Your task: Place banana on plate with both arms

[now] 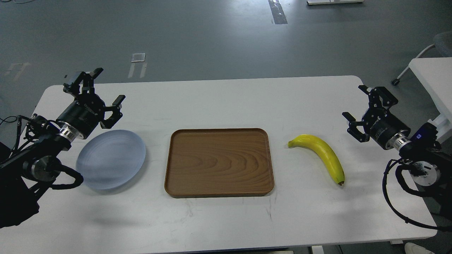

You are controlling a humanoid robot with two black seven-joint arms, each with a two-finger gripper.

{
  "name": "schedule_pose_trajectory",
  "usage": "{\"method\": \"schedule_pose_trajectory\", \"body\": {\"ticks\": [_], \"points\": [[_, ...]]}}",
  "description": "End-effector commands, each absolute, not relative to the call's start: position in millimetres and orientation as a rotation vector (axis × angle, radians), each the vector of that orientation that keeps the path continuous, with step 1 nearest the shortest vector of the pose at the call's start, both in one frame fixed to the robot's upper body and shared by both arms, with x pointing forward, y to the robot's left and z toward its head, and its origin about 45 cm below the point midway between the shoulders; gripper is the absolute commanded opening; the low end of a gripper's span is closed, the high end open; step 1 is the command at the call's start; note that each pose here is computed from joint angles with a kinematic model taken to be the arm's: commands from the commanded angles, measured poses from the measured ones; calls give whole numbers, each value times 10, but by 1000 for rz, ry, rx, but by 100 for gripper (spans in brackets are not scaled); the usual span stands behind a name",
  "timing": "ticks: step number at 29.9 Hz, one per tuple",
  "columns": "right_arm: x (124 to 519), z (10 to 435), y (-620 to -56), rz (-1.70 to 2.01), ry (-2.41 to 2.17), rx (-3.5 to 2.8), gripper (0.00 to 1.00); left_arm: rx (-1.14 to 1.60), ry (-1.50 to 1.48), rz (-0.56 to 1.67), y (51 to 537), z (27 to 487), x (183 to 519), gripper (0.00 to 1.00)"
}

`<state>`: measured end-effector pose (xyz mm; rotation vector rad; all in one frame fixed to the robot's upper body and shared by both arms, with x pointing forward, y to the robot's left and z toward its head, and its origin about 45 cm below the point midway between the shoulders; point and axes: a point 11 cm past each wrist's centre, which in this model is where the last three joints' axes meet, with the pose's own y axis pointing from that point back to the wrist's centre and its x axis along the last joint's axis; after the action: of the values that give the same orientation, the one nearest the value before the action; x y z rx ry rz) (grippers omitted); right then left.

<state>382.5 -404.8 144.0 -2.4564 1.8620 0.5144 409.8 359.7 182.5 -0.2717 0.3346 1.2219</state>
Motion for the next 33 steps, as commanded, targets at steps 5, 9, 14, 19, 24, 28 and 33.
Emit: {"method": "schedule_pose_trajectory", "body": {"ticks": [5, 9, 14, 19, 24, 28, 33], "points": [[3841, 1453, -4044, 508, 1861, -2458, 100, -274, 334, 1221, 3594, 1832, 4101, 100], [3867, 1480, -4029, 500, 1855, -2459, 100, -268, 327, 1221, 3611, 1849, 4106, 100], [3880, 1499, -4030, 493, 1853, -2460, 100, -255, 311, 1220, 3643, 1891, 4127, 100], [3888, 1511, -4034, 489, 1853, -2462, 100, -97, 160, 1152, 3724, 2095, 4164, 100], [3928, 1560, -4019, 473, 1845, -2464, 100, 169, -92, 980, 3746, 2443, 4120, 100], [3943, 1578, -4014, 466, 1842, -2466, 100, 322, -230, 856, 3716, 2593, 4009, 100], [3931, 1562, -4015, 470, 1844, -2470, 100, 701, -493, 616, 3826, 2595, 3817, 100]]}}
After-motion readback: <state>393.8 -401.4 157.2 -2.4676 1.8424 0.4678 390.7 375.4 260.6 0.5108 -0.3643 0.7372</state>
